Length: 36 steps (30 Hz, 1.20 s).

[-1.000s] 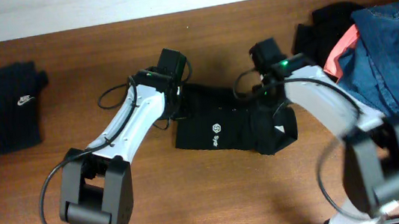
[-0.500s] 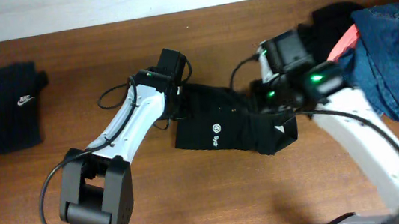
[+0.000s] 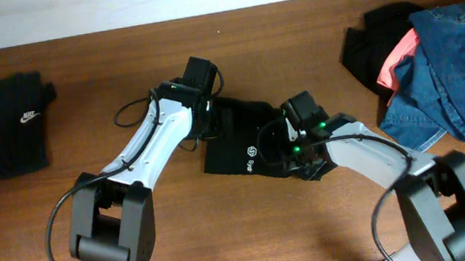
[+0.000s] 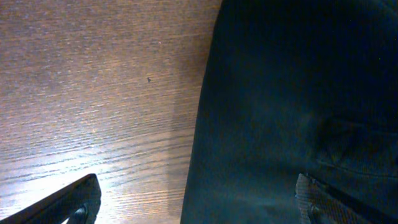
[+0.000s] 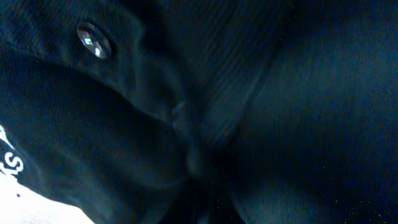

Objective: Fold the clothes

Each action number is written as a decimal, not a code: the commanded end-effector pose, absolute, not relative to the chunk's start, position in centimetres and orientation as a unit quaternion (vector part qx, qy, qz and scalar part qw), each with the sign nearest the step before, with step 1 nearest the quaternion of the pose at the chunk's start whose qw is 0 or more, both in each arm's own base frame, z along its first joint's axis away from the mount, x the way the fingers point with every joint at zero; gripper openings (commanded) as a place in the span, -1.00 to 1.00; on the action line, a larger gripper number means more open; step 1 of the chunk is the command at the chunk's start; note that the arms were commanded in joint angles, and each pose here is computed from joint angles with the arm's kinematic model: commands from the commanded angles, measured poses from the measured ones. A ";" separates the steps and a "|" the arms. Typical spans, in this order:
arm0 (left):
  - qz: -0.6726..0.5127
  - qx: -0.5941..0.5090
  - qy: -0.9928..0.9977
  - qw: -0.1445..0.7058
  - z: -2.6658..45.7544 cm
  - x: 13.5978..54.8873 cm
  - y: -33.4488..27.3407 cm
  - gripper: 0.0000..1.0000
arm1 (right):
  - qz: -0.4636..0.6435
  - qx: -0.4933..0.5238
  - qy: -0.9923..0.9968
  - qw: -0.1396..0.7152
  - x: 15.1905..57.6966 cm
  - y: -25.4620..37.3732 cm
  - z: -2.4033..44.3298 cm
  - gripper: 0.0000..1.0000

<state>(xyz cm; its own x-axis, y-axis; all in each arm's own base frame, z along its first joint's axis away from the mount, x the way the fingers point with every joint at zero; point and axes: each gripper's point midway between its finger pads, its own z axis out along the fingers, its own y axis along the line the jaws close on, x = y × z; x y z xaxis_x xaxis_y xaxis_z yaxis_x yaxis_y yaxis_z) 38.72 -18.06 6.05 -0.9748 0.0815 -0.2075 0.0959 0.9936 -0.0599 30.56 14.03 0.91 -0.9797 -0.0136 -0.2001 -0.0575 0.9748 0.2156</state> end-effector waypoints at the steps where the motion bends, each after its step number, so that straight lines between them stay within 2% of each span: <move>1: -0.033 0.050 0.992 0.111 6.8 38.6 -17.9 0.99 | 0.113 -0.010 0.993 0.043 28.7 14.1 -2.3 -0.92; 6: -0.034 0.050 0.992 0.111 6.8 38.6 -17.9 0.99 | 0.137 -0.016 0.989 0.053 29.5 15.1 -0.3 -0.92; 14: -0.035 0.050 0.992 0.112 6.8 38.6 -17.9 0.99 | 0.119 -0.031 0.981 0.152 33.0 14.7 11.4 -0.92; 19: -0.051 0.053 0.992 0.100 6.8 38.1 -18.5 0.99 | 0.106 -0.033 0.972 0.205 34.7 14.2 14.4 -0.92; 25: -0.087 0.061 0.990 0.089 6.7 37.4 -20.5 0.99 | 0.063 -0.036 0.980 0.184 35.7 13.4 11.2 -0.92; 36: -0.059 0.096 0.989 0.100 6.6 36.3 -22.2 0.99 | -0.052 0.000 0.996 0.073 36.2 8.7 0.3 -0.92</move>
<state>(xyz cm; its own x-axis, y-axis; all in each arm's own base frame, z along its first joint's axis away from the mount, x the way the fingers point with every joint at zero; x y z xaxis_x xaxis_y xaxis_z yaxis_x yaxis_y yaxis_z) 36.39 -22.47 6.03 -0.9684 0.1679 -0.1843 0.1933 0.9725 -0.1297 36.37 11.20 2.70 -0.9794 -0.0404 -0.1978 -0.0351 0.9989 -0.0303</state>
